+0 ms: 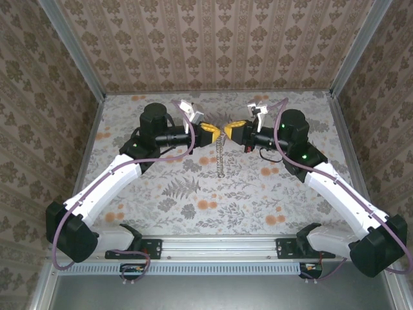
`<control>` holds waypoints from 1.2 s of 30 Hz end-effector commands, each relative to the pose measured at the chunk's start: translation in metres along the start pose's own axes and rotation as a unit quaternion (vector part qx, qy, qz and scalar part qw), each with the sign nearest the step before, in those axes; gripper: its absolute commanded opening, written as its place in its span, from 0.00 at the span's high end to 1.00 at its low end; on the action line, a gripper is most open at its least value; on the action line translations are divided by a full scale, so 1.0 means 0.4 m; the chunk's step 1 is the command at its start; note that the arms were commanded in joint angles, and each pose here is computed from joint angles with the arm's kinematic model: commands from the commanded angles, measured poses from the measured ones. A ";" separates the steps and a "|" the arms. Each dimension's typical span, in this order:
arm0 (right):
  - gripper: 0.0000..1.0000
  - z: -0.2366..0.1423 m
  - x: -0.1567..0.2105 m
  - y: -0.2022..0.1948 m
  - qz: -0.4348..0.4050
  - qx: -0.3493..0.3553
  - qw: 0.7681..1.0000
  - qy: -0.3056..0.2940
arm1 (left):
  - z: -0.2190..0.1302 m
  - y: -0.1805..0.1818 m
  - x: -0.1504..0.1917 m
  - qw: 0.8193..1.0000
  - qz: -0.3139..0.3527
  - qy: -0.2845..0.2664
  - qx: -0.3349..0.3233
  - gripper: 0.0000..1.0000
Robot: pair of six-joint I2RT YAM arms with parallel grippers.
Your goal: Put the keys on the keyring
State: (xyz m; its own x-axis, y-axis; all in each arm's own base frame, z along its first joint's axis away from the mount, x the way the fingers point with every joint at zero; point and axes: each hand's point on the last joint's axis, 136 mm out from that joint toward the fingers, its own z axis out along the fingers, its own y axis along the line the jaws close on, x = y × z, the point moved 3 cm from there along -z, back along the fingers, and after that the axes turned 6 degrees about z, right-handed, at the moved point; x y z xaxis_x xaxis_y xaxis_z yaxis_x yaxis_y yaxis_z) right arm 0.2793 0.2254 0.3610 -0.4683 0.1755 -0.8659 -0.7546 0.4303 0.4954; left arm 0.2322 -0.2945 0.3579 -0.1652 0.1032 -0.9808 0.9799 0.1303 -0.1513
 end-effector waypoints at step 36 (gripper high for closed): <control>0.56 -0.055 -0.007 -0.011 0.057 -0.029 0.998 -0.025 | -0.015 -0.034 -0.079 0.998 0.042 -0.053 0.005 1.00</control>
State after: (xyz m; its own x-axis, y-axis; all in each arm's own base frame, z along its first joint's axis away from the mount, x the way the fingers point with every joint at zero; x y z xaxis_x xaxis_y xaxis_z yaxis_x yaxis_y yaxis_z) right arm 0.2812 0.2088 0.3448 -0.5633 0.2350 -0.7921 -0.6966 0.3804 0.6083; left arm 0.2326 -0.2964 0.3695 -0.1365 0.0623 -0.9887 0.9827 0.1345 -0.1272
